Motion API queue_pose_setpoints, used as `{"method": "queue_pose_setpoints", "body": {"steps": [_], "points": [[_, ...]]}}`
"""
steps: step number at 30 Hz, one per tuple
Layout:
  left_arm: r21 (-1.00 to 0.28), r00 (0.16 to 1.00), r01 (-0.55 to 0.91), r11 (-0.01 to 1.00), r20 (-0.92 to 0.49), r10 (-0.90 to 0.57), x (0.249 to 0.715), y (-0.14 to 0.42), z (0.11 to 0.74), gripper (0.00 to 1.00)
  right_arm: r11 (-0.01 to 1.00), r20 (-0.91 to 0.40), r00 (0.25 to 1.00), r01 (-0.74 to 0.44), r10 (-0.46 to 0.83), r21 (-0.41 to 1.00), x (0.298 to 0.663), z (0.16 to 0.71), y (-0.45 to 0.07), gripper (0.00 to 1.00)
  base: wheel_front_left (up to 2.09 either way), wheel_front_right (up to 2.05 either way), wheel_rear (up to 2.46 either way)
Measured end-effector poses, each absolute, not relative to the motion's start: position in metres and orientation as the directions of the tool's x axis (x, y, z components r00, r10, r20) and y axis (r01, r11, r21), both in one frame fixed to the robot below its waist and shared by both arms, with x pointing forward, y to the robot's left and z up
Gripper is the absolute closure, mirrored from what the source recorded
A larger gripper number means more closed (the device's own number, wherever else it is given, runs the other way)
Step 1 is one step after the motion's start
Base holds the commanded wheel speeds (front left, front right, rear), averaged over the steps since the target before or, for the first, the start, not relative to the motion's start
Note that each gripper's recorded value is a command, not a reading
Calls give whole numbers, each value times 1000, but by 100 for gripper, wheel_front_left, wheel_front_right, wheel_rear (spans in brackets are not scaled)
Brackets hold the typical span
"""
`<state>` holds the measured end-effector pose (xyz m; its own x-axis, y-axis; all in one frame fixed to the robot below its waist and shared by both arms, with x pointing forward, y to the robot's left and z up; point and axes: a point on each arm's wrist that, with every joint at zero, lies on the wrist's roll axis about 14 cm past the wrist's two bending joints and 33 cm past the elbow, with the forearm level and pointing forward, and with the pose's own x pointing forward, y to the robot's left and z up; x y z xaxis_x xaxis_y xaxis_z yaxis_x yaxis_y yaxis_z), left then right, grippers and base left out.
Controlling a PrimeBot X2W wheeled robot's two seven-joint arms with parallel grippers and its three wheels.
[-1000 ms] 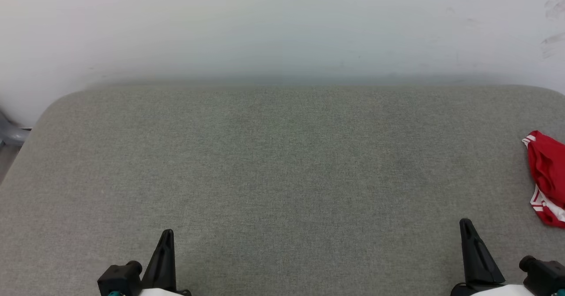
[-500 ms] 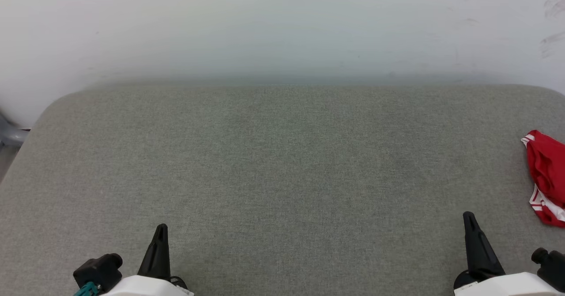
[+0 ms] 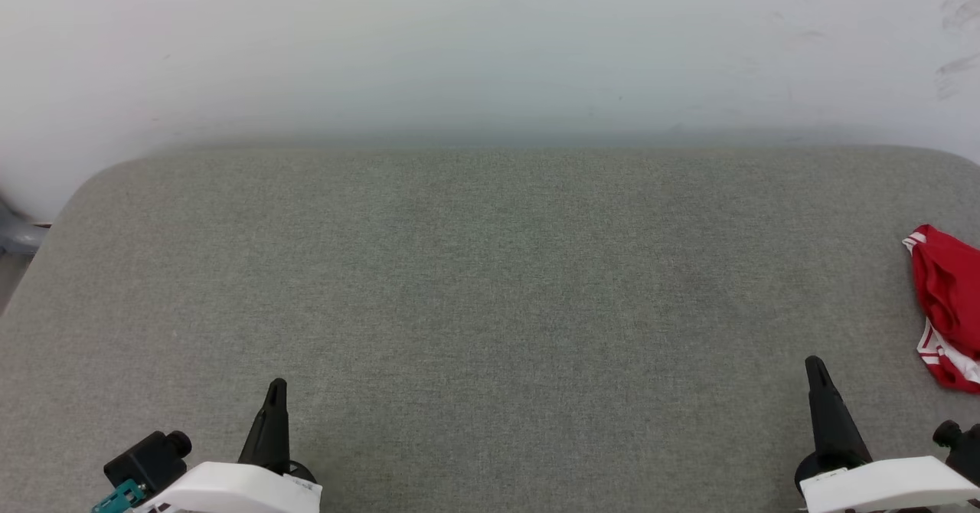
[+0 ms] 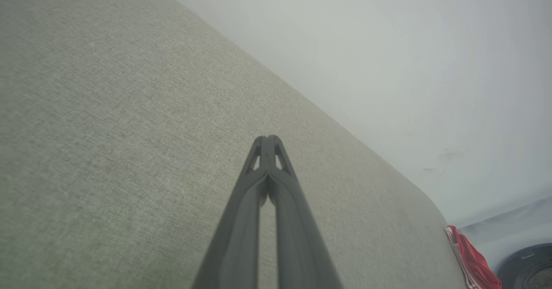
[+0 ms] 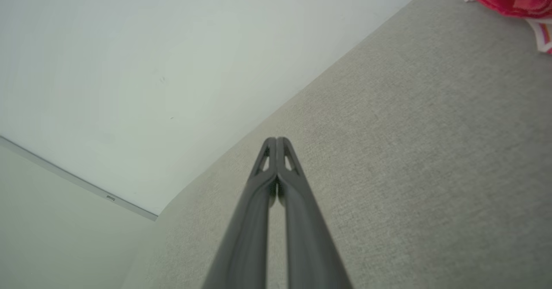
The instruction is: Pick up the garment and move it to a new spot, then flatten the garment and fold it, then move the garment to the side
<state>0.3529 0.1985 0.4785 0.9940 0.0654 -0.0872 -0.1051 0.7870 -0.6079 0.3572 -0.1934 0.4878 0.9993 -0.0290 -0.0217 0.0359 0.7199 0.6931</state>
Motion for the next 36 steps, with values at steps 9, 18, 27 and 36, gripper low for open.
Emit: {"method": "queue_pose_setpoints", "body": {"steps": [9,18,27,36], "points": [[-704,994,-111,701,-95,61,358,200,479,100,636,-31,999,45,-33,770,362,488,-195,100,0,0,0],[-782,994,-111,613,-100,52,362,200,480,100,555,-38,999,50,-32,831,365,489,-196,100,0,0,0],[-844,994,-106,525,-96,46,366,201,482,100,472,-43,999,53,-31,880,369,489,-197,100,0,0,0],[-894,995,-97,437,-90,37,369,200,484,100,393,-42,999,49,-27,918,373,492,-198,100,0,0,0]]}}
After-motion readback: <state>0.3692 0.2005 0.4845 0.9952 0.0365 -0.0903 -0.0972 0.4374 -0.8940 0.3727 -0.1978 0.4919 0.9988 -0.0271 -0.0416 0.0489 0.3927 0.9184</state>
